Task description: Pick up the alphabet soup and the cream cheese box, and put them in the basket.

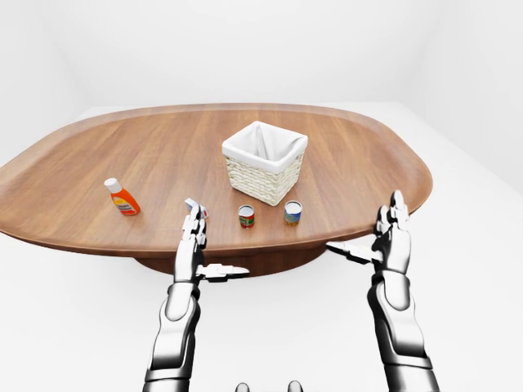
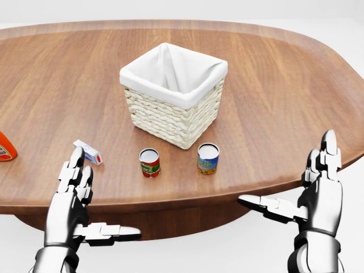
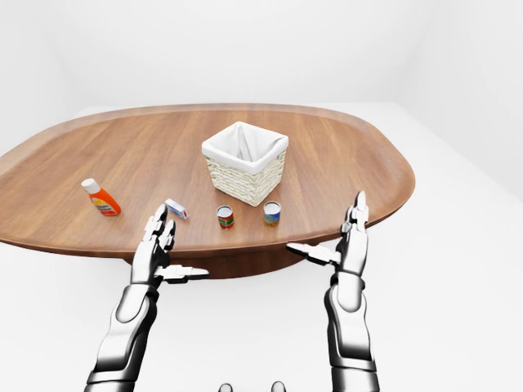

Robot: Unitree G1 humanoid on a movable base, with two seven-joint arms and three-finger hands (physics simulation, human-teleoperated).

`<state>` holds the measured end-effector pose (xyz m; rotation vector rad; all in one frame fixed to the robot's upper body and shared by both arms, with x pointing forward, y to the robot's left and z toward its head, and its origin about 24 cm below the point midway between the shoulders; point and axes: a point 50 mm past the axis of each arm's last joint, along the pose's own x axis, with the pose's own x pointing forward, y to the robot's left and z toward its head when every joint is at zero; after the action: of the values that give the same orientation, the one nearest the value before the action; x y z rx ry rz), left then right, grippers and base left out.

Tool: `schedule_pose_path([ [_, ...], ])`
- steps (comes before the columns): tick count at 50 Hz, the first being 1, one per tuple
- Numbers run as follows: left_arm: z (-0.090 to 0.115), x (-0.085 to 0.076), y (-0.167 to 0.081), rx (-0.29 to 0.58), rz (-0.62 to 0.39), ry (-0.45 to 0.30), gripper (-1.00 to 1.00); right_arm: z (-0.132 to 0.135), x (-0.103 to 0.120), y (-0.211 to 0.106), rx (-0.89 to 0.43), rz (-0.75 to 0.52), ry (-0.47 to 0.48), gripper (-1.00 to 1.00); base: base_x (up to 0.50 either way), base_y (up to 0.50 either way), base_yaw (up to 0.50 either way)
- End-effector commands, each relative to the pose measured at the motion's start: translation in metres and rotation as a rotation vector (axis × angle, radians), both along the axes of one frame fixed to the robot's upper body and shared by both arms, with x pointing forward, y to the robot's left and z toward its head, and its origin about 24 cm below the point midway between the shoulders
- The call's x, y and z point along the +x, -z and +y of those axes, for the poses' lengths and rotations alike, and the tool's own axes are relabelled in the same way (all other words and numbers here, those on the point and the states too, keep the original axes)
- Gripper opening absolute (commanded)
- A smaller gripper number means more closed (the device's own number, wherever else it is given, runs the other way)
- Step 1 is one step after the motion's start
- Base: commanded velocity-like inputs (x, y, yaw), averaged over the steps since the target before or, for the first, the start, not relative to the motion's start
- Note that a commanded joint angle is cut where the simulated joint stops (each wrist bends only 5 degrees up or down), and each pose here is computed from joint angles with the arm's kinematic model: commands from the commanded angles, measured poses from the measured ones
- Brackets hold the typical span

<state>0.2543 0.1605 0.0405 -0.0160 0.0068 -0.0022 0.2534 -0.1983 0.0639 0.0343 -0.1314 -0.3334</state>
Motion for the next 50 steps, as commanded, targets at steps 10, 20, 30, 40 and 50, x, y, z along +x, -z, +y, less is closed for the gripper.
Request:
schedule_pose_path([
  [10,0.002,0.000,0.000,-0.006,0.002,-0.003,1.00,-0.043,-0.017,-0.015,0.029,-0.081,0.372,1.00,0.00,0.00,0.00],
  [20,0.002,0.000,0.002,-0.002,0.002,-0.002,1.00,-0.057,-0.031,-0.020,0.014,-0.106,0.492,1.00,0.00,0.00,0.00],
  [30,0.002,0.000,0.001,-0.001,0.002,-0.002,1.00,-0.062,-0.035,-0.022,0.016,-0.114,0.516,1.00,0.00,0.00,0.00],
  [40,0.002,0.001,0.002,-0.001,0.004,-0.006,1.00,-0.069,-0.038,-0.021,-0.033,-0.102,0.550,1.00,0.00,0.00,0.00],
  [50,0.002,0.001,0.003,-0.007,0.008,-0.006,1.00,-0.071,-0.039,-0.023,-0.048,-0.107,0.560,1.00,0.00,0.00,0.00],
])
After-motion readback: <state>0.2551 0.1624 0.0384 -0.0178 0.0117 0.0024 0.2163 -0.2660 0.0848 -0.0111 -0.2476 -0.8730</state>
